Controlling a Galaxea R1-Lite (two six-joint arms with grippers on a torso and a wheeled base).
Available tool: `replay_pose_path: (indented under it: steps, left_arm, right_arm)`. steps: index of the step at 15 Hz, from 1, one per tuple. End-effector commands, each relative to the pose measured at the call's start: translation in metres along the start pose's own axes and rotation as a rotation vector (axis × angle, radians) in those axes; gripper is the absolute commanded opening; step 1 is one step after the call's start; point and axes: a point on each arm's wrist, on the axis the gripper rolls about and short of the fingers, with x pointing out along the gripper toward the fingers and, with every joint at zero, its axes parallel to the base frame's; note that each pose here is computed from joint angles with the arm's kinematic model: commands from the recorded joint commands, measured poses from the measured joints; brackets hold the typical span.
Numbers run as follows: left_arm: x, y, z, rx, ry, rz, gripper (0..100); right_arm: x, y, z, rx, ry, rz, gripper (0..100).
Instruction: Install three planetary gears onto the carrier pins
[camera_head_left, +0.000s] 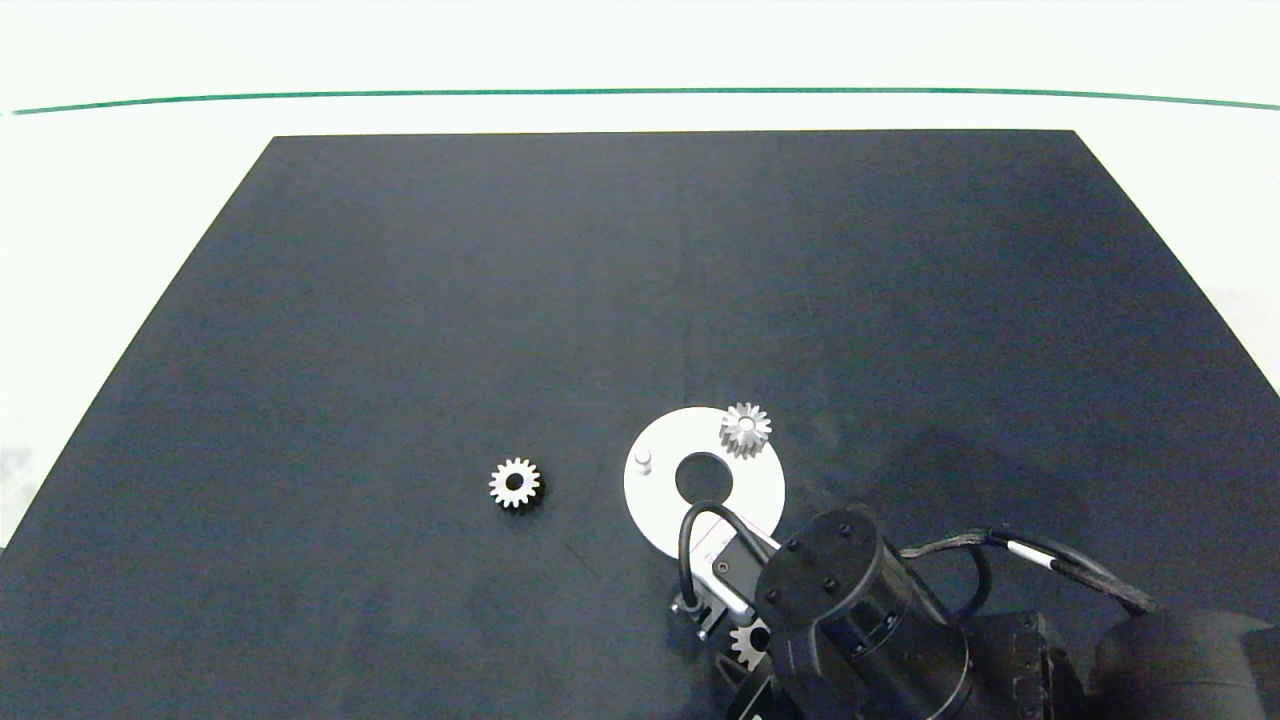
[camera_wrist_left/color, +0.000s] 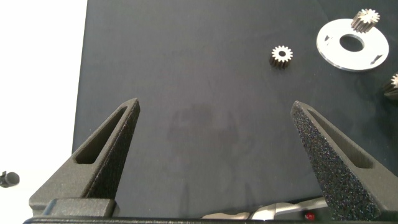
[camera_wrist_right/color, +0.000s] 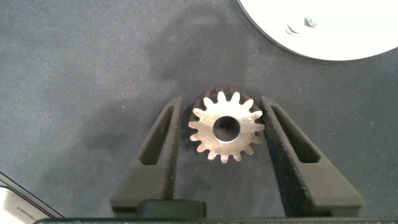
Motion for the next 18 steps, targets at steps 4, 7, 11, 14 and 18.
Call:
replay_pose_path:
  steps: [4, 7, 11, 14, 18]
  left_arm:
    - [-0.001, 0.000, -0.003, 0.000, 0.017, -0.003, 100]
    - [-0.002, 0.000, -0.001, 0.000, 0.013, -0.002, 100]
    - [-0.002, 0.000, 0.000, 0.000, 0.013, -0.002, 100]
    - [-0.002, 0.000, -0.001, 0.000, 0.013, -0.002, 100]
    - [-0.002, 0.000, -0.001, 0.000, 0.011, -0.002, 100]
  right_arm:
    - [0.001, -0.001, -0.002, 0.002, 0.007, -0.004, 35]
    - [0.001, -0.001, -0.002, 0.001, 0.007, -0.005, 29]
    - [-0.001, -0.002, -0.002, 0.004, 0.003, -0.005, 22]
    - [-0.019, -0.010, 0.017, 0.041, -0.087, -0.006, 22]
    - [-0.029, -0.019, 0.025, 0.066, -0.124, -0.017, 22]
